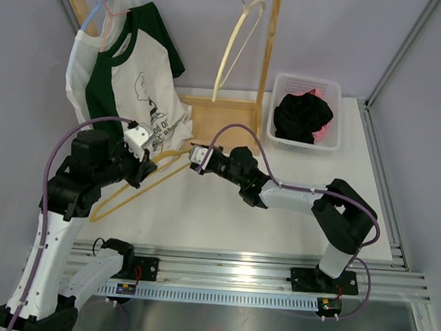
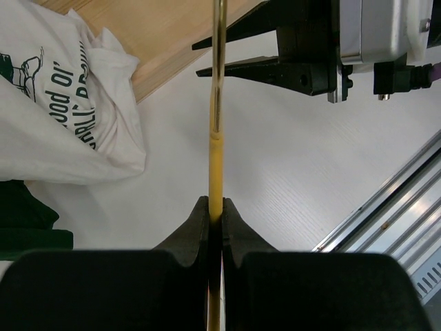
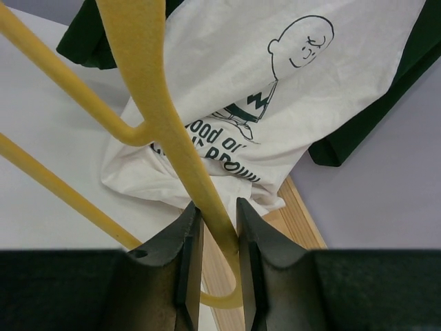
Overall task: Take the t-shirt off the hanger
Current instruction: Hang the hanger back to the clothesline with the left arm
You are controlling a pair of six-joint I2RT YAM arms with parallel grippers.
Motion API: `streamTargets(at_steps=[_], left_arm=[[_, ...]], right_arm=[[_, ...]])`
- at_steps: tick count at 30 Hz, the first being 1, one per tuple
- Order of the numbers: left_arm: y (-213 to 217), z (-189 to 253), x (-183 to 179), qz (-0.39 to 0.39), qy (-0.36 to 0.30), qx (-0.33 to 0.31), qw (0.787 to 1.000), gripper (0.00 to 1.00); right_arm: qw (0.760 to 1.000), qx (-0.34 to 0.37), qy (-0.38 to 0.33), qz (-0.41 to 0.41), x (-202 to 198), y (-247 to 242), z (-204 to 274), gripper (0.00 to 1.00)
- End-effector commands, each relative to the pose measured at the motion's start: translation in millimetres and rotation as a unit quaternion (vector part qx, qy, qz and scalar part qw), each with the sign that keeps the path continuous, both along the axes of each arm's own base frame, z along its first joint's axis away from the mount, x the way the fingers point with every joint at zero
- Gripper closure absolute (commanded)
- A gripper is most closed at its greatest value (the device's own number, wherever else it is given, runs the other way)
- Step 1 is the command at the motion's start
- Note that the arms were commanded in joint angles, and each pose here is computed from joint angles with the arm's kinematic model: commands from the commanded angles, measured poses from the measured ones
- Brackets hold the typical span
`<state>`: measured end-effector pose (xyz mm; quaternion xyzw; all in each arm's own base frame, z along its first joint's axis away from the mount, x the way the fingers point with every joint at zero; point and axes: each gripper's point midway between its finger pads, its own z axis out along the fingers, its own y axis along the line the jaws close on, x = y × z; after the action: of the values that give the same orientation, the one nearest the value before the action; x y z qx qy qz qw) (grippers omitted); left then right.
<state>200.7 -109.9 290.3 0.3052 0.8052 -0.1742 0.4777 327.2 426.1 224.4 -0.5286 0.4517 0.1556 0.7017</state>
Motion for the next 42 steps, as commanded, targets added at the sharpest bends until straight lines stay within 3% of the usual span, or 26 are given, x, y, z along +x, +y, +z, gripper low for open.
streamTargets(at_steps=[1,8,16,19,26,32,42], left_arm=[[-7.2,34.5,0.1,-0.001,-0.055,-0.044,0.997,1.0],[-3.9,59.9,-2.7,0.015,-0.122,-0.071,0.99,1.0],[-9.0,61.9,-4.9,0.004,-0.123,-0.085,0.989,1.0],[-9.4,61.3,-3.3,0.005,-0.117,-0.084,0.989,1.0],[-3.6,40.4,14.7,0.032,-0.082,-0.061,0.994,1.0],[3.4,24.5,33.7,0.058,-0.07,-0.036,0.995,1.0],[16.3,14.7,53.3,0.1,-0.075,-0.012,0.992,1.0]], right_arm=[[0.999,0.027,0.001,-0.02,9.7,-2.4,19.6,0.83],[1.0,0.027,0.007,-0.012,6.7,-1.2,20.6,0.84],[1.0,0.028,0.011,-0.006,3.9,-1.3,21.3,0.83],[0.999,0.033,0.012,-0.012,3.7,-4.5,23.2,0.66],[0.997,0.066,0.015,-0.024,-5.0,-21.2,46.5,0.41],[0.995,0.09,0.016,-0.033,-14.0,-37.2,66.2,0.06],[0.989,0.122,0.012,-0.078,-9.5,-58.5,82.6,0.01]])
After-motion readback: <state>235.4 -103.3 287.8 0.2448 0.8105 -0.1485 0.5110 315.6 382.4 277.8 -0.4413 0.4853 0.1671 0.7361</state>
